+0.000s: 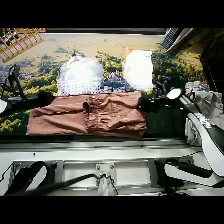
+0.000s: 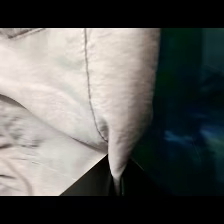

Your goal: Fold the clothes and pants, and hang the long-sleeved shirts on hangers.

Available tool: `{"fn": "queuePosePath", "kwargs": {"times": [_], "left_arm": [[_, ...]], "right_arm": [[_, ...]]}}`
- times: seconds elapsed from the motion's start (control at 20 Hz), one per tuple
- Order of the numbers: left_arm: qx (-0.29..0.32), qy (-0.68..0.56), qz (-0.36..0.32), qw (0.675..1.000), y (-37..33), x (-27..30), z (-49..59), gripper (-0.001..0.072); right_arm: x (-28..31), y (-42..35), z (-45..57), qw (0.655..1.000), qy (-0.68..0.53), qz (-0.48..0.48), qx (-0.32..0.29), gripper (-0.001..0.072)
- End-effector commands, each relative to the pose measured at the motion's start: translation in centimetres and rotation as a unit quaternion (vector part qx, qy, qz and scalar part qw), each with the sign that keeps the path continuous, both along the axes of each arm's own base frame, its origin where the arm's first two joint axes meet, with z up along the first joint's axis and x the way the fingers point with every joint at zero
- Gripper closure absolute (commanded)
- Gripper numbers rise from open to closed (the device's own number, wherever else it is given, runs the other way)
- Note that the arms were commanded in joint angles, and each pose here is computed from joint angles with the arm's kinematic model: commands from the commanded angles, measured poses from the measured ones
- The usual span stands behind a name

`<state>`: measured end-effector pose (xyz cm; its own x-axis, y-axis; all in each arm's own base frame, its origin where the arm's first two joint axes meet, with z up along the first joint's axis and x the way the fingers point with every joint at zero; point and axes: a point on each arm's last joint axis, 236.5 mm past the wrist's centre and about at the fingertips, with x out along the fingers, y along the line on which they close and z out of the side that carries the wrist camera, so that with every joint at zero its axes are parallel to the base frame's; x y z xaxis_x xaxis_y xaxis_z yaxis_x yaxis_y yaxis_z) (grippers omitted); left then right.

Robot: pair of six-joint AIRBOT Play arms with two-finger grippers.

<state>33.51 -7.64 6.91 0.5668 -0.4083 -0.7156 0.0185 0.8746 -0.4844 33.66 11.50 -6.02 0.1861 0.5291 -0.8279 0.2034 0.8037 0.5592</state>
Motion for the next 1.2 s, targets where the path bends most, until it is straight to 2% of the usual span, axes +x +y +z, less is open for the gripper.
{"fn": "queuePosePath", "kwargs": {"times": [0.0, 0.2, 0.45, 0.75, 1.15], "left_arm": [[0.002, -0.016, -0.012, 1.0, -1.3, 0.6, 0.1, 0.0699], [-0.011, -0.056, -0.093, 0.994, -9.8, 1.2, 0.0, 0.0699], [-0.011, -0.056, -0.208, 0.976, -23.1, -2.2, -5.6, 0.0699], [-0.05, -0.025, -0.178, 0.982, -29.7, -4.0, -10.5, 0.0699], [-0.078, -0.057, -0.215, 0.972, -38.0, -2.3, -8.3, 0.0699]], "right_arm": [[-1.5, -3.7, 2.3, 0.998, 0.034, -0.041, 0.026, 0.0685], [-2.4, -5.6, 6.7, 0.995, 0.059, -0.054, 0.055, 0.0685], [-0.2, -6.6, 15.8, 0.997, 0.005, -0.063, 0.038, 0.0684], [0.7, -9.3, 23.1, 0.993, -0.035, -0.114, -0.024, 0.0684], [1.7, -10.0, 24.9, 0.982, -0.036, -0.183, -0.015, 0.0684]]}}
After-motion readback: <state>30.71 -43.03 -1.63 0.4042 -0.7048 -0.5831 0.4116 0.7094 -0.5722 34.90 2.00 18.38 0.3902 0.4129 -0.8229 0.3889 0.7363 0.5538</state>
